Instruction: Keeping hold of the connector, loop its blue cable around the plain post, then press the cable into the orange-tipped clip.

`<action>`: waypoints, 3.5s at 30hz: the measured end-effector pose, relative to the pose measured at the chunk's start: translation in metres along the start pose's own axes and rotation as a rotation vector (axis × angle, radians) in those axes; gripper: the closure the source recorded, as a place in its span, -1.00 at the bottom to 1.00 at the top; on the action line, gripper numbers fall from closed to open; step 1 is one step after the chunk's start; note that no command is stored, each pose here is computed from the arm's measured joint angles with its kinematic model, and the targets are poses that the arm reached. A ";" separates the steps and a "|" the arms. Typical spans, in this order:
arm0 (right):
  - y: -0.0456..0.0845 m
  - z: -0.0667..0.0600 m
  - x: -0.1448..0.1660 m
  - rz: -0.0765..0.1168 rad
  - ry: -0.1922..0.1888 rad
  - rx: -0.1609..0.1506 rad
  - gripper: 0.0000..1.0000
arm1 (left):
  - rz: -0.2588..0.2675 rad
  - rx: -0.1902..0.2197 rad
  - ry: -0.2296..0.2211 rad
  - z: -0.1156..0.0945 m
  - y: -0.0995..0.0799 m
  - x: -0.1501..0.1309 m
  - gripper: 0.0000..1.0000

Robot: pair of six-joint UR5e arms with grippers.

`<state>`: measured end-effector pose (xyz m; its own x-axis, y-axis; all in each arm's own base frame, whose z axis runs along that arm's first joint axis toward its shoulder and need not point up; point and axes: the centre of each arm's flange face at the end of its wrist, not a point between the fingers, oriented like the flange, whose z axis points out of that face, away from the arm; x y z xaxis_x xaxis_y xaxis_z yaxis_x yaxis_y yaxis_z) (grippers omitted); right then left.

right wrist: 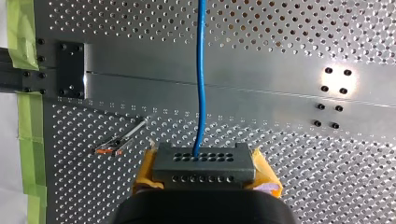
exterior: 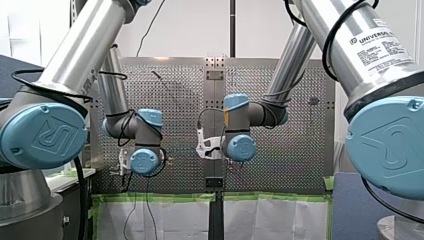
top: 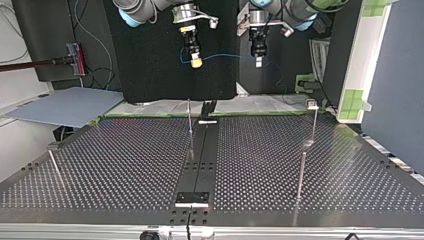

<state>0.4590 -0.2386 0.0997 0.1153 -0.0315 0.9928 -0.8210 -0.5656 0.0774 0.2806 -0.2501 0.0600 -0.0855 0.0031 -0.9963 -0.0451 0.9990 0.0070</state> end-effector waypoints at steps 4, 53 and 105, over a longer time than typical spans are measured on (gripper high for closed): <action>-0.002 0.004 0.011 0.009 0.010 0.005 1.00 | 0.008 -0.004 -0.023 0.016 -0.002 -0.015 1.00; 0.009 0.089 0.231 0.091 0.141 0.076 1.00 | -0.329 -0.307 -0.413 0.088 0.007 -0.346 1.00; 0.030 0.149 0.391 0.117 0.378 0.209 1.00 | -0.111 -0.291 -0.267 0.155 0.096 -0.425 1.00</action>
<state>0.5630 -0.3903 0.4768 -0.2164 0.1760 0.9603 -0.6813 -0.7318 -0.0195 0.4670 -0.1486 0.4708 0.1951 -0.0543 -0.9793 -0.3222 0.9395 -0.1162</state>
